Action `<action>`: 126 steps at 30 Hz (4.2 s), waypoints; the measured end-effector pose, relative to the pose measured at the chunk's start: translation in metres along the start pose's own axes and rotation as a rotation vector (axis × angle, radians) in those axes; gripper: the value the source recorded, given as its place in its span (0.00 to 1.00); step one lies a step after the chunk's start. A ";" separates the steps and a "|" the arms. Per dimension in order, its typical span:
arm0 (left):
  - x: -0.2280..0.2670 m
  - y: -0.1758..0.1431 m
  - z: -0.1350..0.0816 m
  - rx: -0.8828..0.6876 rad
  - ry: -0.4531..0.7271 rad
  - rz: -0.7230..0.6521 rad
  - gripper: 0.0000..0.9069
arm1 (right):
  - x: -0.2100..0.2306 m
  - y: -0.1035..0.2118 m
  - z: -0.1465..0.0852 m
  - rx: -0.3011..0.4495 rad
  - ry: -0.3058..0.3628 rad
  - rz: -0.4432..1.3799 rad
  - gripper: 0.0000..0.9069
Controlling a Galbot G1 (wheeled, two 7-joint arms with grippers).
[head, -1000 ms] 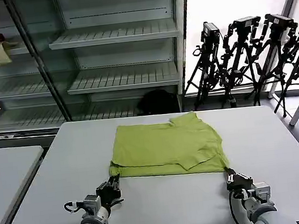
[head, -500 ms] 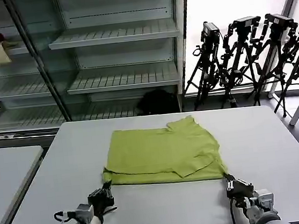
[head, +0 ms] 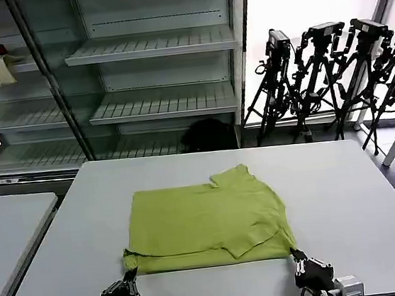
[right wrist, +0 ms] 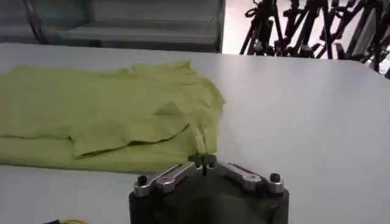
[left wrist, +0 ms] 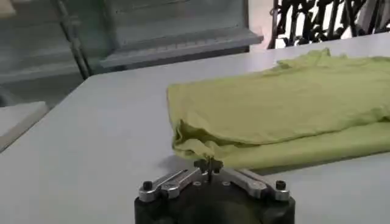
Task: Fold and organize the clothes.
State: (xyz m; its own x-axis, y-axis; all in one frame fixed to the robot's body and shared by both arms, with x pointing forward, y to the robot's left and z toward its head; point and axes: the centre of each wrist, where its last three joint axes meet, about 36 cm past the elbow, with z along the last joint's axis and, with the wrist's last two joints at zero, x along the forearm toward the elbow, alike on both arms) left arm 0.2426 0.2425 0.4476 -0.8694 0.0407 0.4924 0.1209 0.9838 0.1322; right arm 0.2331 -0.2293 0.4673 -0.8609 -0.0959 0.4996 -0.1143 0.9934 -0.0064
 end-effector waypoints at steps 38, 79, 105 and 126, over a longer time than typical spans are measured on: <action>-0.031 0.032 -0.043 0.020 -0.173 -0.090 1.00 | -0.075 -0.010 -0.068 -0.042 -0.244 0.001 1.00; -0.249 0.103 -0.103 -0.030 -0.047 0.100 0.98 | -0.309 0.008 -0.144 -0.021 -0.120 -0.033 1.00; -0.256 0.103 -0.095 -0.024 -0.020 0.153 0.01 | -0.320 0.012 -0.130 0.008 -0.076 -0.061 0.00; -0.229 0.107 -0.123 0.029 -0.123 0.167 0.00 | -0.264 0.018 -0.147 -0.007 -0.209 -0.093 0.00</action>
State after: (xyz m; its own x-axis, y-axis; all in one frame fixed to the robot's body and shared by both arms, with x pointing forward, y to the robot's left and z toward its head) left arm 0.5134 0.3170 0.4544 -0.8905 0.2231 0.3965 0.2563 0.9661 0.0320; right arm 0.5311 -0.1774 0.4623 -0.9309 -0.1976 0.3072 -0.1955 0.9800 0.0379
